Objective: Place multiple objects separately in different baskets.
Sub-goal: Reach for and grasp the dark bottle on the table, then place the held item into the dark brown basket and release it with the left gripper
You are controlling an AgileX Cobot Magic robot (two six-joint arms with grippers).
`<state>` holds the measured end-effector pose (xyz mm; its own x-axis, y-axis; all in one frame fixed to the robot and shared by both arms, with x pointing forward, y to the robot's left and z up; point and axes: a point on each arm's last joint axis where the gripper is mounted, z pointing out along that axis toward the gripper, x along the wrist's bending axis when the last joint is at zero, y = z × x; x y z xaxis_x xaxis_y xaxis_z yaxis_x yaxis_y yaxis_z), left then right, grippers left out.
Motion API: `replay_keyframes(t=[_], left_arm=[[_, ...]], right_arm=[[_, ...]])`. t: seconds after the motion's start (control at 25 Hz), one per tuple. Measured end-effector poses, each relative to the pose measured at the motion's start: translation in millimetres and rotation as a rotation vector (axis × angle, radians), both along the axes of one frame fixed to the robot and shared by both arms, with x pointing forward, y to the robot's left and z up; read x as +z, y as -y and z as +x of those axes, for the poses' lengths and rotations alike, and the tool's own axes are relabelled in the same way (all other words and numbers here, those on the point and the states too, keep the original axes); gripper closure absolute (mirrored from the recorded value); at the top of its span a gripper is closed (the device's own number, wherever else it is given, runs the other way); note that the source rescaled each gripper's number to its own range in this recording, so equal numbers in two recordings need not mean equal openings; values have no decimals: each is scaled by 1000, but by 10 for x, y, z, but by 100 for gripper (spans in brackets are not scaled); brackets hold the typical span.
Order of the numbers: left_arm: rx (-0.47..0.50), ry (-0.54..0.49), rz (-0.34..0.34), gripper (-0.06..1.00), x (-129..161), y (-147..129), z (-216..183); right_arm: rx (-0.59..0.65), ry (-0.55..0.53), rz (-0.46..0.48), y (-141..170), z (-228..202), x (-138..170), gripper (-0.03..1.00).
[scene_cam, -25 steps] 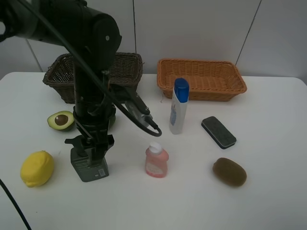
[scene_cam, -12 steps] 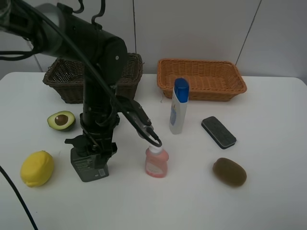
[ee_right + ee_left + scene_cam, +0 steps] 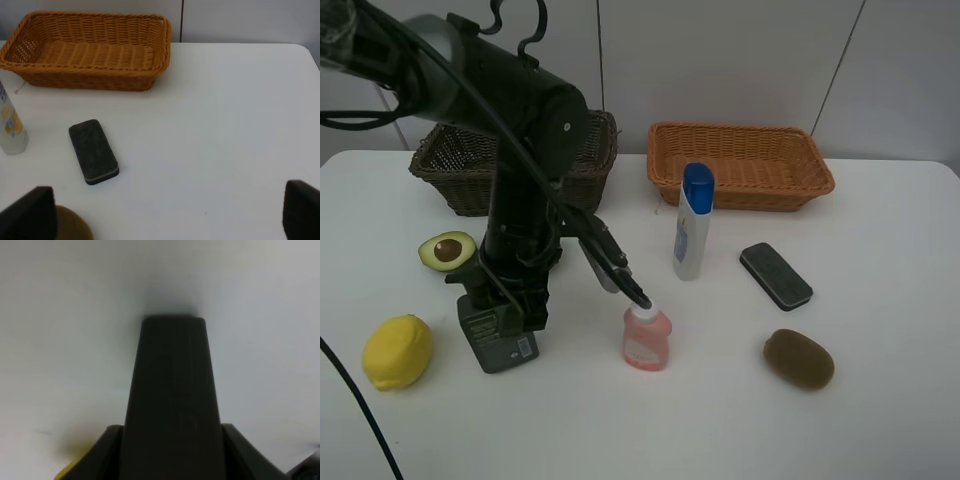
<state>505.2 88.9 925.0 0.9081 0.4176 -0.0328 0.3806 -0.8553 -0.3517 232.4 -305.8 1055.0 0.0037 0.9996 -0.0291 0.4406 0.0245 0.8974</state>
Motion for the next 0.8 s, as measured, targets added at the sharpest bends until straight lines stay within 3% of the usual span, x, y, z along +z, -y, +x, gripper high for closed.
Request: replay_keyframes(t=[0.12, 0.4, 0.56, 0.68, 0.8], left_arm=[[22, 75, -57, 93, 240, 74, 86], [76, 405, -339, 93, 1421, 266, 387], [180, 568, -457, 93, 1871, 113, 767], [315, 676, -524, 93, 1918, -93, 1146], [445, 747, -610, 93, 1724, -233, 1530]], right_arm=[[0, 0, 0, 0, 0, 0, -3], [0, 0, 0, 0, 0, 0, -3], [0, 0, 0, 0, 0, 0, -3], [0, 0, 0, 0, 0, 0, -3], [0, 0, 0, 0, 0, 0, -3]])
